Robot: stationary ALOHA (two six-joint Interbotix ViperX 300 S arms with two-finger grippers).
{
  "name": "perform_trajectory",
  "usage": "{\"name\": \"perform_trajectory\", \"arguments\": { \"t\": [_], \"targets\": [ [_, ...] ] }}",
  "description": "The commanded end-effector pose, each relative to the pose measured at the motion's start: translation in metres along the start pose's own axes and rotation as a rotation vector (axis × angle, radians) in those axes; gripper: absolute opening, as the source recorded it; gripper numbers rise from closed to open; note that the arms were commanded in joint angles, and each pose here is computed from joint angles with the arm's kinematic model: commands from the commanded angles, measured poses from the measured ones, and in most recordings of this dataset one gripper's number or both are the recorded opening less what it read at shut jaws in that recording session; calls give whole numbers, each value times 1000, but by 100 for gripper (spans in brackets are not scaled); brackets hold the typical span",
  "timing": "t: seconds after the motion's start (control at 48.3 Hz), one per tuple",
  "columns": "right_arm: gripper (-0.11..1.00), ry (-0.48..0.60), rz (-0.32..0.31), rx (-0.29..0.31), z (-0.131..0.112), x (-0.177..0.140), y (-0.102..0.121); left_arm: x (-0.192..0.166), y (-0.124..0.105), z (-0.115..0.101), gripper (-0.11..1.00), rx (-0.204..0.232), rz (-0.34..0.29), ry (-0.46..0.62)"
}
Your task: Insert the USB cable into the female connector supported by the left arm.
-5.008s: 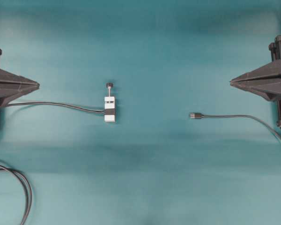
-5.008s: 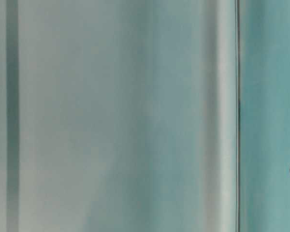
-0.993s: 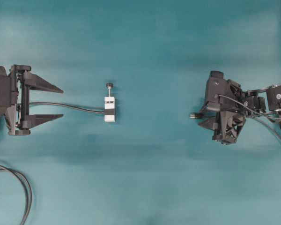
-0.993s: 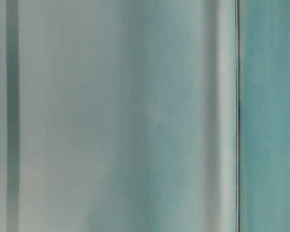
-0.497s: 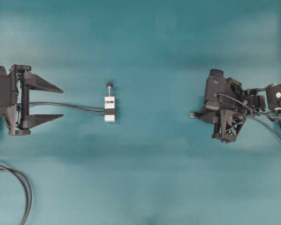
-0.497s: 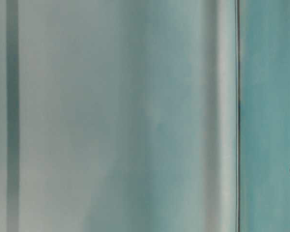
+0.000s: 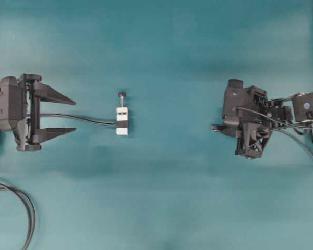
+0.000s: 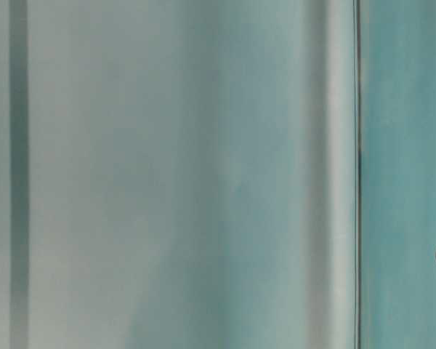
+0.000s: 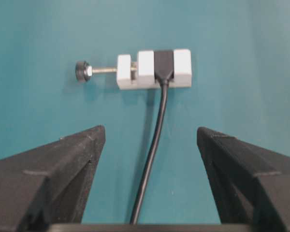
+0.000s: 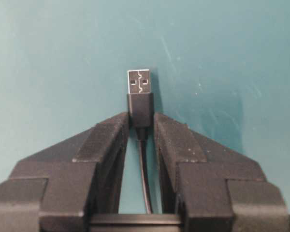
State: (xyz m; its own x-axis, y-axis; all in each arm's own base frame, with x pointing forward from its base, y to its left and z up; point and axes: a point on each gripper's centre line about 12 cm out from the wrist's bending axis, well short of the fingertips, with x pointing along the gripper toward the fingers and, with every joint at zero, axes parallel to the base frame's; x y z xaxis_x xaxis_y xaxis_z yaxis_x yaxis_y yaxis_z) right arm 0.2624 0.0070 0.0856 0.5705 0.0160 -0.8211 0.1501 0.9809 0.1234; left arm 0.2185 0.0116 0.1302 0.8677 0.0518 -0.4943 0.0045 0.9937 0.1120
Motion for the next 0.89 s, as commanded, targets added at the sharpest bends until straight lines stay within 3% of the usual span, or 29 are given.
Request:
{"name": "perform_trajectory", "arguments": {
  "t": [0.0,0.373,0.579,0.869],
  "targets": [
    [21,0,-1,-39,14,0,4,6,2,8,85,7,8,-38],
    [21,-23,-43,-198,55,-4,6,33,1,2,85,9,11,-34],
    [21,-54,-55,-192,70,-5,2,53,0,-6,85,10,6,13],
    [21,-57,-58,-187,73,-4,1,78,2,-18,85,5,7,88]
  ]
}}
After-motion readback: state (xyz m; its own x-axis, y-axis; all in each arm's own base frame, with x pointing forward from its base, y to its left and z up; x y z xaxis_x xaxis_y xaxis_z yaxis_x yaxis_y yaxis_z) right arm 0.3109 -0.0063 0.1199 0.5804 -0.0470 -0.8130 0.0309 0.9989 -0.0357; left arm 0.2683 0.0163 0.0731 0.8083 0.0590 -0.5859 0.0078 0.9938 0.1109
